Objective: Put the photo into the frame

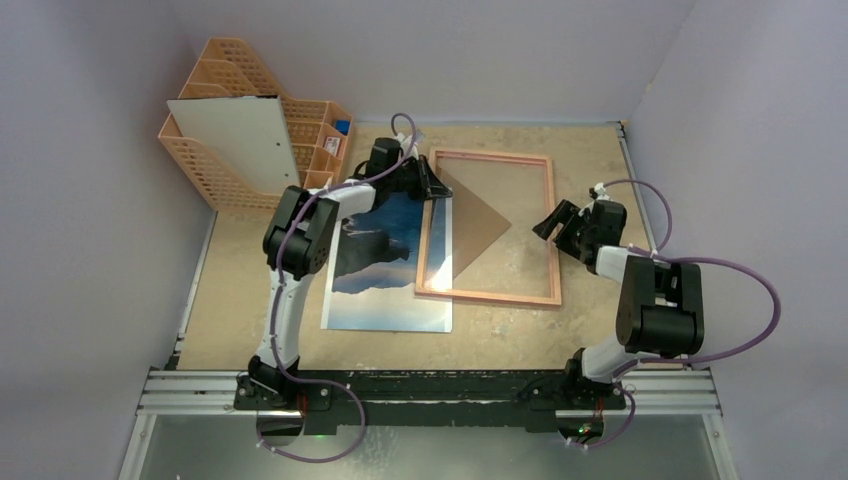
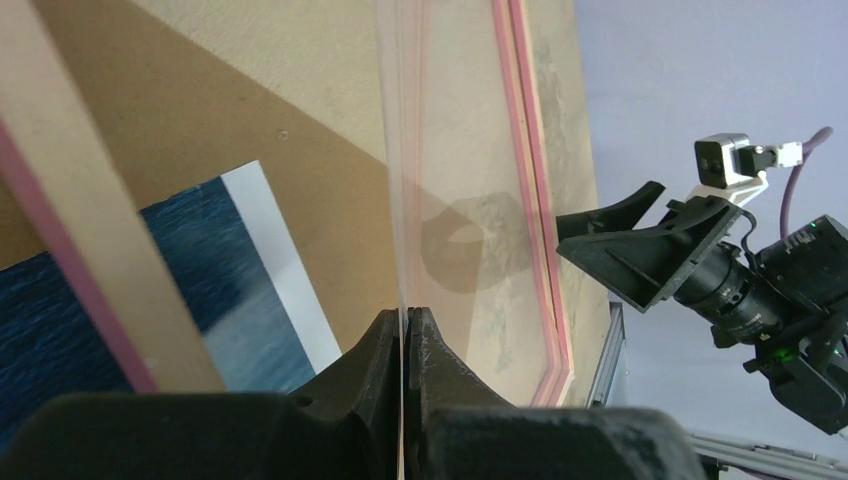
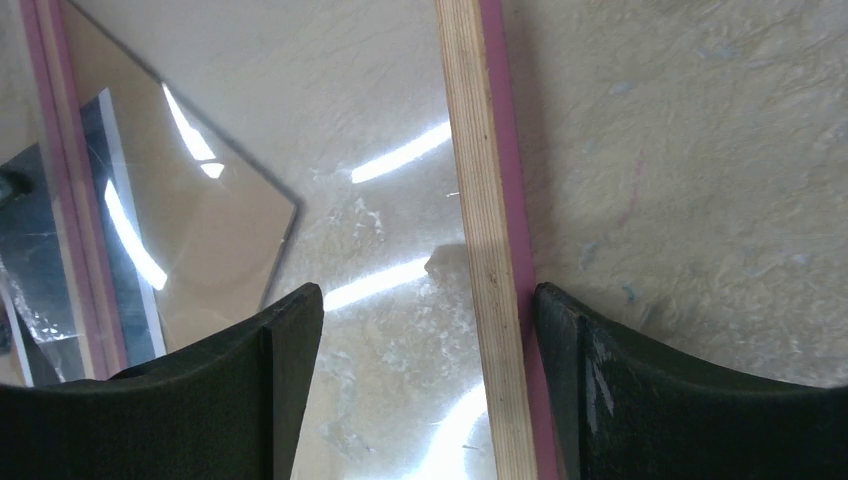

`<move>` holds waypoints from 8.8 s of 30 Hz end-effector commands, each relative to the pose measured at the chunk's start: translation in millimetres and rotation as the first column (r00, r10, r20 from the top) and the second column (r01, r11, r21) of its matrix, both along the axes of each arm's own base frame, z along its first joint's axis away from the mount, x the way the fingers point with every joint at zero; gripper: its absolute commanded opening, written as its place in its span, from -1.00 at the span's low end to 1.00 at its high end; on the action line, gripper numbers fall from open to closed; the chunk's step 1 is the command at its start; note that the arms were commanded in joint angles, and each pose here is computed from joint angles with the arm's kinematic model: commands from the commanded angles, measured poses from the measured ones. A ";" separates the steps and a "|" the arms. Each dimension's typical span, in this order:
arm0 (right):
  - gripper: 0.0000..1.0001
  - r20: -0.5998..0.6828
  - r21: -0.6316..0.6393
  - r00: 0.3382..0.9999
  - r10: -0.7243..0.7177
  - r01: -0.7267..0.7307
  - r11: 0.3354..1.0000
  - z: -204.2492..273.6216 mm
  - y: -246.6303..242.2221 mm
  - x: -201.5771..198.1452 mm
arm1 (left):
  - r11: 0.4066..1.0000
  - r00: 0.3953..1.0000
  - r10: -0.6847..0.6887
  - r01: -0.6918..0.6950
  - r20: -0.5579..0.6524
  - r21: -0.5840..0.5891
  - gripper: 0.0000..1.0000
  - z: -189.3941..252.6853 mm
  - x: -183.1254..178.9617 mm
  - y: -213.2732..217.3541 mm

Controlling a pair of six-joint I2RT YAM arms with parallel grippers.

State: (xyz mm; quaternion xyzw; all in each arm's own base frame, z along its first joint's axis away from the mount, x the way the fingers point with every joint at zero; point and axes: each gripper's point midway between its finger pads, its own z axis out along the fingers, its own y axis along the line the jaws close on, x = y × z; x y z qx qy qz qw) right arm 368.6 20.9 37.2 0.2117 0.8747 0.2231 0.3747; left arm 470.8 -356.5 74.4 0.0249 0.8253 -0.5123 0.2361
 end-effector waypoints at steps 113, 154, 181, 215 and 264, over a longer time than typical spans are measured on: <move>0.67 -0.067 0.146 0.977 -0.204 0.211 0.966 23.6 15.3 -22.9 | 0.957 0.968 0.230 -0.207 0.097 -0.202 -1.00 47.6 41.4 13.5; 0.62 -0.141 0.098 0.985 -0.094 0.109 0.989 -24.4 21.4 -33.4 | 0.982 0.980 0.082 -0.048 0.184 -0.182 -0.65 21.0 37.3 -13.3; 0.61 -0.175 0.115 0.981 -0.088 0.110 0.987 -30.7 24.8 -39.7 | 0.891 0.949 0.290 -0.315 0.124 0.327 0.44 21.4 61.8 43.2; 0.56 -0.147 0.107 0.987 -0.071 0.087 0.990 -24.6 24.3 -30.8 | 0.760 0.931 0.351 -0.347 0.103 0.550 0.30 -1.8 30.9 93.9; 0.44 0.029 0.263 0.917 0.397 -0.391 0.882 67.9 178.5 -146.0 | 0.556 0.768 0.639 -0.498 0.042 0.666 0.44 -2.1 -225.0 247.6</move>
